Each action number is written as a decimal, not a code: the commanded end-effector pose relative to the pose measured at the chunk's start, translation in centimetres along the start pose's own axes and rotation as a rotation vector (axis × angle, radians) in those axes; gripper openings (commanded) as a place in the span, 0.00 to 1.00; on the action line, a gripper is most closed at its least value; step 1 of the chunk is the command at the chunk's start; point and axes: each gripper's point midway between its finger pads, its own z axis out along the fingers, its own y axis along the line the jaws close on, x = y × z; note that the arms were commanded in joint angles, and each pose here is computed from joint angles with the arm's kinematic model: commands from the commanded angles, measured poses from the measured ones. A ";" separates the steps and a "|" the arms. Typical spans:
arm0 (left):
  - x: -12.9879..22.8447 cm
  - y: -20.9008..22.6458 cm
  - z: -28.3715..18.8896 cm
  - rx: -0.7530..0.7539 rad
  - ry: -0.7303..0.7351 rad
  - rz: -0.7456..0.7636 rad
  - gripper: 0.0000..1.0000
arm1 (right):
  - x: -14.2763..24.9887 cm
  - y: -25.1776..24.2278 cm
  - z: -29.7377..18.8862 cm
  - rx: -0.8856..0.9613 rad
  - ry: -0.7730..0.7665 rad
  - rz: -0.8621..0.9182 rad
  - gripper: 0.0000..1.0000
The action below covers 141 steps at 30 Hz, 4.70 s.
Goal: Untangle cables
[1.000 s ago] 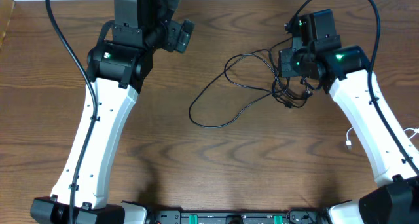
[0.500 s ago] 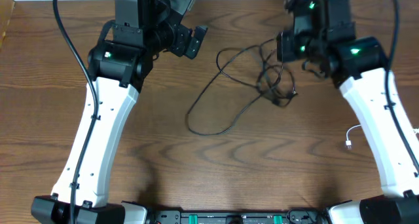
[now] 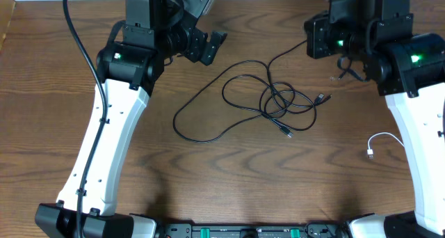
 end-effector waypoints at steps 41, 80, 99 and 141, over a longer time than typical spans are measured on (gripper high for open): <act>0.5 -0.2 0.5 0.021 0.008 0.000 0.98 | 19.0 -8.8 18.3 0.263 0.795 0.065 0.36; 0.3 -0.1 0.5 0.019 0.000 0.016 0.98 | 25.8 -12.5 19.7 0.176 0.916 0.011 0.48; 0.3 -0.1 0.5 0.018 0.002 0.021 0.98 | 30.7 -12.5 22.1 0.147 1.038 0.080 0.01; 1.2 -1.5 1.8 0.120 0.022 0.001 0.98 | 4.1 -1.1 4.1 -0.287 0.089 -0.115 0.01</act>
